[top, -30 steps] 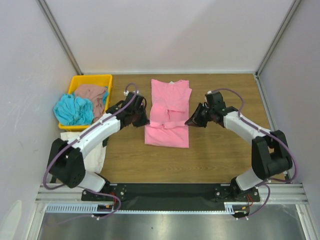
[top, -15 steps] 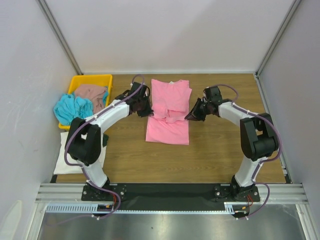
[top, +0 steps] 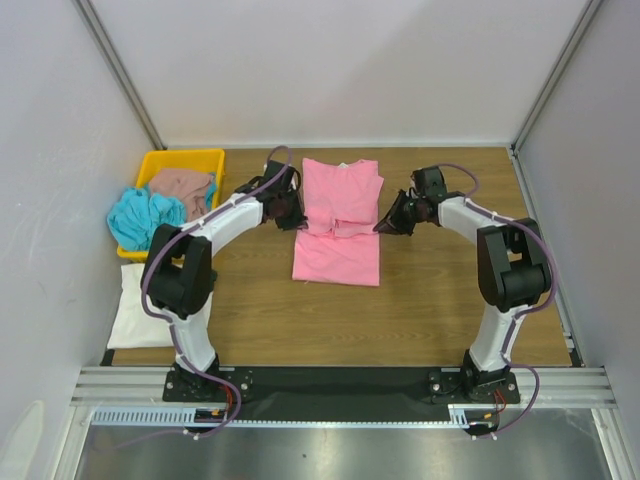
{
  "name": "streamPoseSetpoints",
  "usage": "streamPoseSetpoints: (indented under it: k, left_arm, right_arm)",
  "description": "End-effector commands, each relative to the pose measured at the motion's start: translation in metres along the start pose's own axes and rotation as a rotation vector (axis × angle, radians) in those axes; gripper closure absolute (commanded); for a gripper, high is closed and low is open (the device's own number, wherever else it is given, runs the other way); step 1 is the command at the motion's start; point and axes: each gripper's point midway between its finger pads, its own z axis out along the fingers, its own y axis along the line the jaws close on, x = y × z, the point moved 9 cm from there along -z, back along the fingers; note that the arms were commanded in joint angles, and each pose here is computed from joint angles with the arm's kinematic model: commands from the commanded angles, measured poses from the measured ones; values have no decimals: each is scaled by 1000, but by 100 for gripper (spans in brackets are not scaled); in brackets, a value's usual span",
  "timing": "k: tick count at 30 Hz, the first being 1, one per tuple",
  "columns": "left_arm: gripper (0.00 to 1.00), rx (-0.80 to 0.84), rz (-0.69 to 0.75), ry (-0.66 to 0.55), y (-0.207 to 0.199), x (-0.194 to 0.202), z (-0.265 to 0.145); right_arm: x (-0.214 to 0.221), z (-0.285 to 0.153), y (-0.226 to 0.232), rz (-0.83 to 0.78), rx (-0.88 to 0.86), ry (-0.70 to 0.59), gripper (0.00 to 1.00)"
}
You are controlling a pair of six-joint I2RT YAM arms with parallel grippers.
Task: Fold and stack the t-shirts
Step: Fold the tshirt
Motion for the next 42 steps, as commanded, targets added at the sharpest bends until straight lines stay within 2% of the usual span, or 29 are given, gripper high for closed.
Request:
streamPoseSetpoints:
  k: [1, 14, 21, 23, 24, 25, 26, 28, 34, 38, 39, 41, 42]
  left_arm:
    - [100, 42, 23, -55, -5, -21, -1]
    - [100, 25, 39, -19, 4, -24, 24]
    - [84, 38, 100, -100, -6, -55, 17]
    - [72, 42, 109, -122, -11, -68, 13]
    - [61, 47, 115, -122, -12, -71, 13]
    - [37, 33, 119, -104, -10, -72, 14]
    - [29, 27, 126, -128, -14, -80, 10]
    - [23, 9, 143, -145, -15, -85, 4]
    - [20, 13, 152, -232, -21, -104, -29]
    - [20, 91, 120, -184, -20, -84, -34]
    - [20, 132, 115, -207, -23, -83, -41]
    - [20, 174, 77, -153, -17, -62, -35]
    - [21, 218, 72, -181, -20, -62, -39]
  right_arm:
    - [-13, 2, 9, -33, -31, -26, 100]
    - [-24, 18, 6, -44, 5, -12, 100]
    - [-45, 19, 18, -98, 2, -57, 97]
    - [-48, 22, 17, -96, 8, -46, 92]
    - [-54, 20, 23, -103, -4, -57, 87]
    - [-54, 23, 21, -108, 5, -38, 67]
    - [-56, 22, 23, -113, 10, -38, 58]
    - [-64, 16, 27, -122, 19, -57, 38]
    - [-79, -4, 43, -127, -16, -137, 34]
    - [-62, -5, 48, -130, -54, -119, 35]
    - [-57, -7, 51, -135, -64, -118, 35]
    - [-39, 1, 48, -146, -74, -88, 36]
    - [-34, 3, 46, -147, -75, -85, 37]
